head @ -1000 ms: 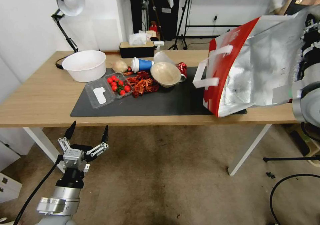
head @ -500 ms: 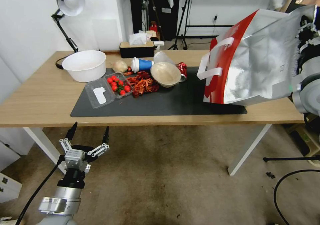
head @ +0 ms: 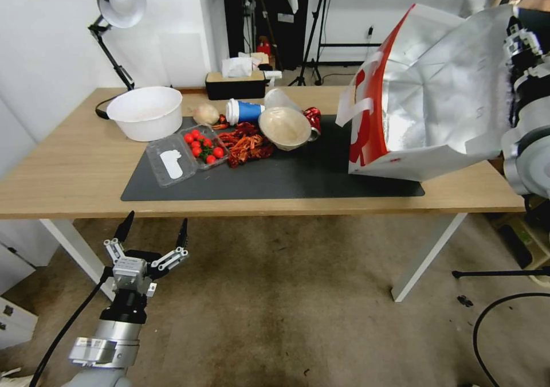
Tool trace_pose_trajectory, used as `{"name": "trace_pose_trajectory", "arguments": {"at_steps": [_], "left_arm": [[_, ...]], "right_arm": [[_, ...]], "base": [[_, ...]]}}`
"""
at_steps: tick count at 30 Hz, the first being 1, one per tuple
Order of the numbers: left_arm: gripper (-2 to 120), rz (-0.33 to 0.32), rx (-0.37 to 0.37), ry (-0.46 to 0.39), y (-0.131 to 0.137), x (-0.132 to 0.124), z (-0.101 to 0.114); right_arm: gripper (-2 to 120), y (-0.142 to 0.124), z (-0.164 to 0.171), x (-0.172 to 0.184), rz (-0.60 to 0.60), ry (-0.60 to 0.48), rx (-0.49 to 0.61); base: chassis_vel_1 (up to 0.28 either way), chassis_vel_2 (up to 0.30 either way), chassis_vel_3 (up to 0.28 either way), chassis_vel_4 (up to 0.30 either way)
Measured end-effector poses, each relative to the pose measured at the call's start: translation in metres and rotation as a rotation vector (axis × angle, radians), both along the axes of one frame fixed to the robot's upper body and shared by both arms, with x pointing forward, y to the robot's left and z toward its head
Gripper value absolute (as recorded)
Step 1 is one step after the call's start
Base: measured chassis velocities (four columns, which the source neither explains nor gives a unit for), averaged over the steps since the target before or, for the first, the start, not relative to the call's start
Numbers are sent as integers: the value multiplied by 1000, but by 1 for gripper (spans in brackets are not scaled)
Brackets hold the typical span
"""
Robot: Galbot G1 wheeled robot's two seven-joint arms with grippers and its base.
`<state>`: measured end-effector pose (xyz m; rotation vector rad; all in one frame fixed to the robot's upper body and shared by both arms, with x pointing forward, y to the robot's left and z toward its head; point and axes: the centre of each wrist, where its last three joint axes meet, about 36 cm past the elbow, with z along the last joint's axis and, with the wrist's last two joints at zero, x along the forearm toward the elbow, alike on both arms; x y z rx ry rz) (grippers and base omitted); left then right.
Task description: Pick up the food delivery bag from the floor and place it on the table.
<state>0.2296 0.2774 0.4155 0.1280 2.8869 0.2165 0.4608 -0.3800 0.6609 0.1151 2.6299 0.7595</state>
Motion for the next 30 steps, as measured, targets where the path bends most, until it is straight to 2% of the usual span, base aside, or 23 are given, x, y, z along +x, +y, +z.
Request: {"name": "trace_pose_trajectory", "arguments": {"at_steps": [6,9,24,27,30], "left_arm": [[100,1,-1,-3,0,-1,-1],[100,1,-2,-3,-1,-1,-2],[100,0,-9,-10,-1,0,-2],[100,0,-13,-11,-1,0,-2],[100,0,-15,-12,-1,0,-2]], "right_arm": [[95,-1,-3,-2,13,-10,-18],[99,-1,-5,-4,18,-11,-21],[100,3,-17,-10,43,-16,-46],[100,5,-22,-15,42,-23,-70],[100,9,-36,-26,71,-84,-152]], "base": [[0,0,0,0],[0,0,0,0],[0,0,0,0],[0,0,0,0],[0,0,0,0]]}}
